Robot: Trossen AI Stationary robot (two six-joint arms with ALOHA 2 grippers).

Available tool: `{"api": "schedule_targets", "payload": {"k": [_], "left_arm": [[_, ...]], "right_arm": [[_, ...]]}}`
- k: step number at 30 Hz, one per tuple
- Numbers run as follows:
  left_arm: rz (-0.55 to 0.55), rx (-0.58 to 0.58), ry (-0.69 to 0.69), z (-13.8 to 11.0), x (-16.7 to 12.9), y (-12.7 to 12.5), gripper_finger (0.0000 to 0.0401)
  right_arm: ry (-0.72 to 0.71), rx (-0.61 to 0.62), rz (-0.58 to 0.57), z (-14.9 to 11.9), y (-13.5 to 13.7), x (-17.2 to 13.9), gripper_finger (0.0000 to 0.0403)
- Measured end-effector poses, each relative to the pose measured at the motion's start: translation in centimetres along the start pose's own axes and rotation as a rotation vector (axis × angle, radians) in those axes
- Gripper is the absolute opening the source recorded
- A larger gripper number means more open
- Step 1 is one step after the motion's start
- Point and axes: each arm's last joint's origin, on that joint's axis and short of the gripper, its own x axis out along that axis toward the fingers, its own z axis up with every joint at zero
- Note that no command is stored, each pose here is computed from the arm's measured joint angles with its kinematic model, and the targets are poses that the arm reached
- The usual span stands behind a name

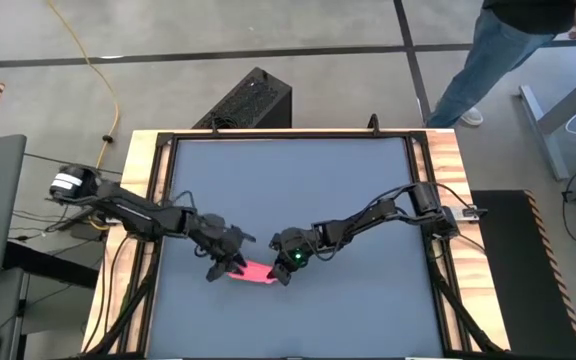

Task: Roll towel
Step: Roll the pink towel

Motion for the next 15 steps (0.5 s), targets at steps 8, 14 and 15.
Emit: {"api": "schedule_targets", "payload": {"k": [8, 14, 15], "left_arm": [[-0.001, -0.060, 0.068, -1.4, 2.8, 1.9, 0.0128], [-0.004, -0.078, 0.050, -1.4, 3.3, 2.6, 0.0128], [-0.003, -0.078, 0.049, -1.4, 3.3, 2.6, 0.0128]], "right_arm": [[-0.008, 0.015, 0.003, 0.0, 0.0, 0.0, 0.0045], [-0.014, 0.090, 0.033, 0.7, 0.1, -0.1, 0.0088], [-0.011, 0.120, 0.035, 1.0, -0.1, -0.2, 0.0099]]}}
